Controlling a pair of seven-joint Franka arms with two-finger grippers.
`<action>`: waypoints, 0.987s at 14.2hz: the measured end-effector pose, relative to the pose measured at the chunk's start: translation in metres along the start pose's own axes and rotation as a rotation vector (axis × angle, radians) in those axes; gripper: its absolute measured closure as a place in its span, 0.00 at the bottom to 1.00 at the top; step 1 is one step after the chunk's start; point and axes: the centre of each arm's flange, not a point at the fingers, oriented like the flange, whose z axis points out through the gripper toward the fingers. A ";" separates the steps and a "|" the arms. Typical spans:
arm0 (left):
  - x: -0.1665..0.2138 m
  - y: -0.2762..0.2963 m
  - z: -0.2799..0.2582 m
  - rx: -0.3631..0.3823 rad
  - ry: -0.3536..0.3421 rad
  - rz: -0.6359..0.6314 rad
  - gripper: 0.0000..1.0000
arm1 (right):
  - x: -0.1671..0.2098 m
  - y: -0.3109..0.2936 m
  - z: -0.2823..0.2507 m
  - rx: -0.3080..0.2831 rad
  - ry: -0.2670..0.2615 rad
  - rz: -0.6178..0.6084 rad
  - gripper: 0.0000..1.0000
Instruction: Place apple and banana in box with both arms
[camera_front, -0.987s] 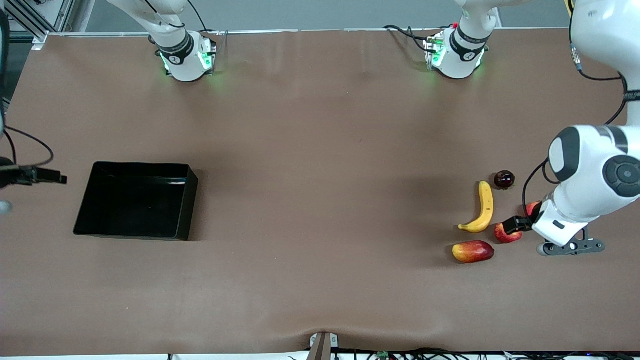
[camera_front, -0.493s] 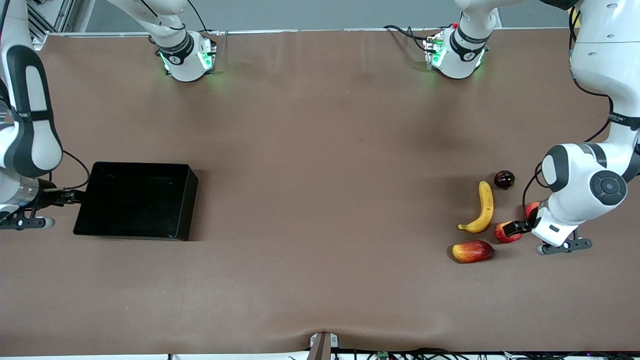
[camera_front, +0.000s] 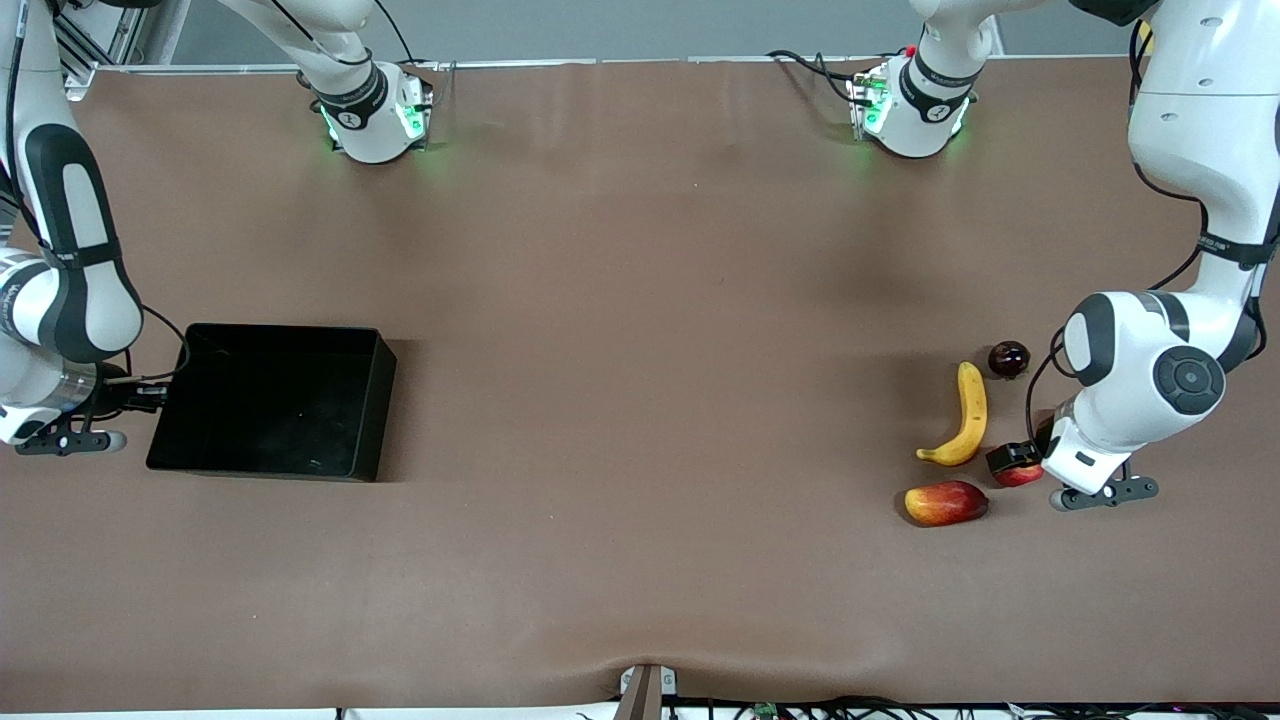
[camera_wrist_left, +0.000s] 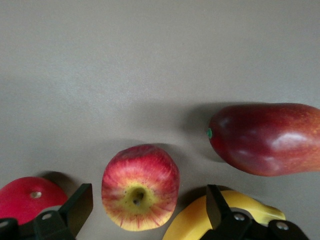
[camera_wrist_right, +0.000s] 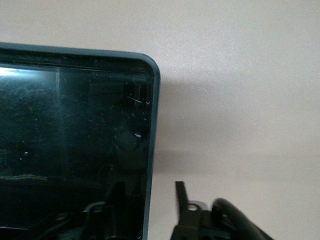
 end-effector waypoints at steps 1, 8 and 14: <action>-0.001 0.000 0.005 -0.001 -0.004 0.001 0.00 | -0.001 0.001 0.001 -0.001 0.002 -0.001 0.68; -0.004 -0.003 0.024 -0.001 -0.024 0.026 0.31 | 0.004 0.000 -0.015 0.004 0.005 -0.021 0.94; 0.016 0.006 -0.026 0.010 0.049 0.071 0.31 | 0.034 -0.061 -0.101 0.151 -0.056 -0.056 0.94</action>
